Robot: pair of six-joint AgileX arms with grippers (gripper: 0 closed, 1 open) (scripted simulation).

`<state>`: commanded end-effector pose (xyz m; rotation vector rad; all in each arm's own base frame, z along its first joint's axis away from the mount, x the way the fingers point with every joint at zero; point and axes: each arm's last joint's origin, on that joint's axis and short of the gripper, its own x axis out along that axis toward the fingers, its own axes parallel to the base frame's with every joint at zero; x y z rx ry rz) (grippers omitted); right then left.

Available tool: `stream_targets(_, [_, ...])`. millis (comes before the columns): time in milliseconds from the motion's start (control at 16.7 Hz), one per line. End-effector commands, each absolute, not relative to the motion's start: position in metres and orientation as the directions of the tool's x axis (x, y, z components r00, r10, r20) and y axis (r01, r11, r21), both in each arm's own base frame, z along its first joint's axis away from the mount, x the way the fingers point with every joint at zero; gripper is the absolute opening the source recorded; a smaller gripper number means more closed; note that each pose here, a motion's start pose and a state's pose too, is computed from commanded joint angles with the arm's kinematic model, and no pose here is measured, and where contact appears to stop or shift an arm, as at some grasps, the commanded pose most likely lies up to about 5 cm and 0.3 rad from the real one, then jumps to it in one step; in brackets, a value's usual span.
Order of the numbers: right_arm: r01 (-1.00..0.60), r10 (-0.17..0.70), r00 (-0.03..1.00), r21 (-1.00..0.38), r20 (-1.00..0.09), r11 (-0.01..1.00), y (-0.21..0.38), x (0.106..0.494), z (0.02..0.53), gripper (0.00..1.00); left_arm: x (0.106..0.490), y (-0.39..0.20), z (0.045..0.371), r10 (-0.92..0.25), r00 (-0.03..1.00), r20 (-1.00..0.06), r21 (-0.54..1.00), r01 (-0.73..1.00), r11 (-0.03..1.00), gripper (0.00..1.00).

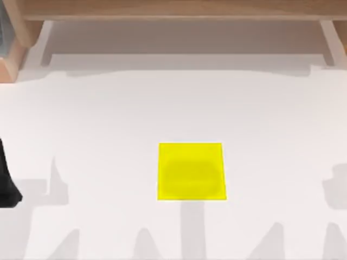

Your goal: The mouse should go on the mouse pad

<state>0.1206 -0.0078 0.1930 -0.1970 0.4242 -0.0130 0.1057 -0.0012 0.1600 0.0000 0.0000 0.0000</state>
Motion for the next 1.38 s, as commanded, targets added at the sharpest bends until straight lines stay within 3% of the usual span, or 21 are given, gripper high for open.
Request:
stream_targets(180, [-0.135,-0.069,0.74,-0.248,-0.669,0.959,-0.014,0.142,0.202,1.0,0.106,-0.001,0.16,0.0,1.0,0.0,0.0,0.0,1.0,1.0])
stream_targets(360, [-0.27,-0.065,0.499,-0.226,-0.864,0.936,-0.022,0.168,0.205,1.0,0.106,-0.001,0.16,0.0,1.0,0.0,0.0,0.0,1.0,1.0])
stream_targets(600, [-0.413,-0.036,0.204,-0.12,-0.978,0.903,-0.034,0.2,0.205,1.0,0.106,-0.001,0.16,0.0,1.0,0.0,0.0,0.0,1.0,1.0])
stream_targets(780, [-0.471,-0.014,0.061,-0.041,-0.998,0.881,-0.041,0.218,0.203,1.0,0.106,-0.001,0.16,0.0,1.0,0.0,0.0,0.0,1.0,1.0])
stream_targets(960, [-0.491,-0.002,0.001,-0.003,-1.0,0.871,-0.044,0.225,0.202,1.0,0.106,-0.001,0.16,0.0,1.0,0.0,0.0,0.0,1.0,1.0])
stream_targets(1380, [-0.492,-0.002,-0.001,-0.001,-1.0,0.871,-0.044,0.226,0.192,1.0,0.106,-0.001,0.16,0.0,1.0,0.0,0.0,0.0,1.0,1.0])
